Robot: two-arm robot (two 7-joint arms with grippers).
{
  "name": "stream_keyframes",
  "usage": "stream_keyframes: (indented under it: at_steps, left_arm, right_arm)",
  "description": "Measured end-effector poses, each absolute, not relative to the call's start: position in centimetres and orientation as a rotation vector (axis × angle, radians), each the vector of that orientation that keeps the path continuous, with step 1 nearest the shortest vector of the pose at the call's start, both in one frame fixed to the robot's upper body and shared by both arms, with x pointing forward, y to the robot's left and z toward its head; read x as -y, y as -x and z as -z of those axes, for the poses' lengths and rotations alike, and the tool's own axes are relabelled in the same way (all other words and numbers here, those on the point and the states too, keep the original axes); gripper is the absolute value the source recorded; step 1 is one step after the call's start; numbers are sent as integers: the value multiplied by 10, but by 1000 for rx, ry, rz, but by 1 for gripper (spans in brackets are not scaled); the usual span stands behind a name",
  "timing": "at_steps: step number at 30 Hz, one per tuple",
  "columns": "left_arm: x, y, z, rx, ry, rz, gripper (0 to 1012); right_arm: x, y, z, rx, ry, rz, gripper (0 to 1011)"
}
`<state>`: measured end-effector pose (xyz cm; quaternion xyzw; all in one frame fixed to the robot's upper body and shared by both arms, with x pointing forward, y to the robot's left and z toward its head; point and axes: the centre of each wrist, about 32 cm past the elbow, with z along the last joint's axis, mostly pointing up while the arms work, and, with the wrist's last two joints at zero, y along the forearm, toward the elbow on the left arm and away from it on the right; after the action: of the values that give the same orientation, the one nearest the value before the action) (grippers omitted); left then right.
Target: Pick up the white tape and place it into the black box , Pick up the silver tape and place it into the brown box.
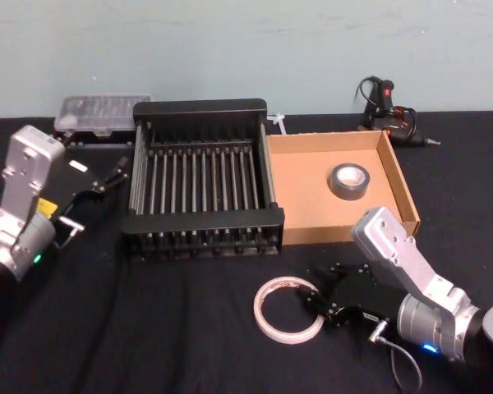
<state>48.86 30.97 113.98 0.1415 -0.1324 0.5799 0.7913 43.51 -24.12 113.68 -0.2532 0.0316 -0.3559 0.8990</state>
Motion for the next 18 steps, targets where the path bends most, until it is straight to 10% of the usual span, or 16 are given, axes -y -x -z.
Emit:
stream_keyframes:
  at_steps: [11,18]
  left_arm:
    - [-310,-489,-1140,285,-304,-1248,1001]
    - [-310,-489,-1140,285,-304,-1248,1001]
  right_arm:
    - [241,-435,-1137,-66,524,737,109]
    - [241,-435,-1137,-66,524,737,77]
